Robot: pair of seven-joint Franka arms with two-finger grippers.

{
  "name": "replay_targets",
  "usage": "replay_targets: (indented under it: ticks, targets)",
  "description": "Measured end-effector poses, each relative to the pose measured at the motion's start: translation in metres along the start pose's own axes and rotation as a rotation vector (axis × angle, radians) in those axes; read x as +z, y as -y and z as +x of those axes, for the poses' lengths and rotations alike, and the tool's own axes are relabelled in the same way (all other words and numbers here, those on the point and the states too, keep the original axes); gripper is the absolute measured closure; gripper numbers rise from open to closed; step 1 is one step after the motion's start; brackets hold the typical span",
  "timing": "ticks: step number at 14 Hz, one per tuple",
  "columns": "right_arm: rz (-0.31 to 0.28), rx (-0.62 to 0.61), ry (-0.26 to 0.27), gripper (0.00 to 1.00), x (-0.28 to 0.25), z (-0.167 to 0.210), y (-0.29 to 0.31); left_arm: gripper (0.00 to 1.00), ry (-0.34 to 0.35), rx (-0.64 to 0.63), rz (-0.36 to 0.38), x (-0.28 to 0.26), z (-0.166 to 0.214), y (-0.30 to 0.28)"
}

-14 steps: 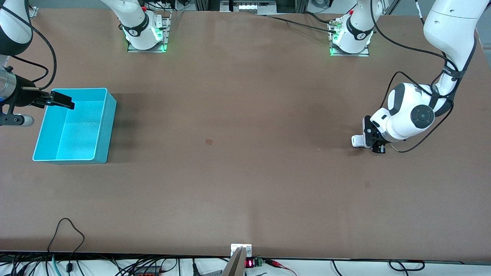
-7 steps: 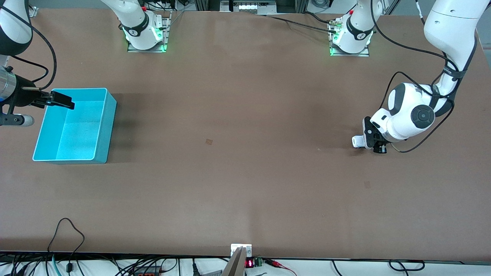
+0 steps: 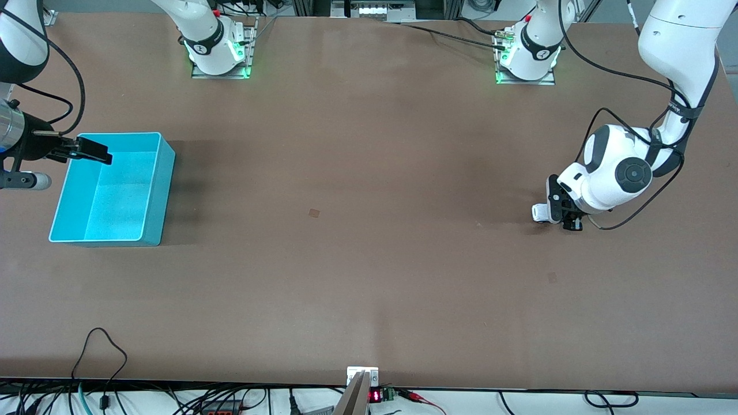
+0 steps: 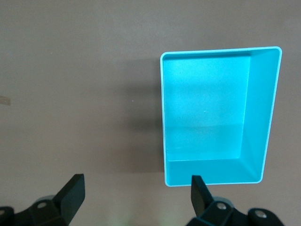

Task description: Wind and store white jeep toy

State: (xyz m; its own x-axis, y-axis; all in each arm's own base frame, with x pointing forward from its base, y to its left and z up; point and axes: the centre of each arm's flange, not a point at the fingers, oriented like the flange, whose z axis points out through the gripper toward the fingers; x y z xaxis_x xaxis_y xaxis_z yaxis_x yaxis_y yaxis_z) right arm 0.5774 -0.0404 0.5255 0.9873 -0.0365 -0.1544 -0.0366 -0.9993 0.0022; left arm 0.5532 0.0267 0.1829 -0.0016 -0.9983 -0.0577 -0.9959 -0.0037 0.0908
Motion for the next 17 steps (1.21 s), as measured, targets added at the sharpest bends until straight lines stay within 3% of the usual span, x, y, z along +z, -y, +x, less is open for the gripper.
replay_targets:
  ticks: [11,17]
  targets:
    - [0.001,-0.002,0.0,0.0,0.0,0.0,0.001,0.48,-0.003,-0.029,-0.005,0.001,-0.018,0.001]
    - [0.001,-0.001,-0.001,0.0,0.0,0.0,0.001,0.48,-0.007,-0.019,-0.015,0.003,-0.049,0.004]
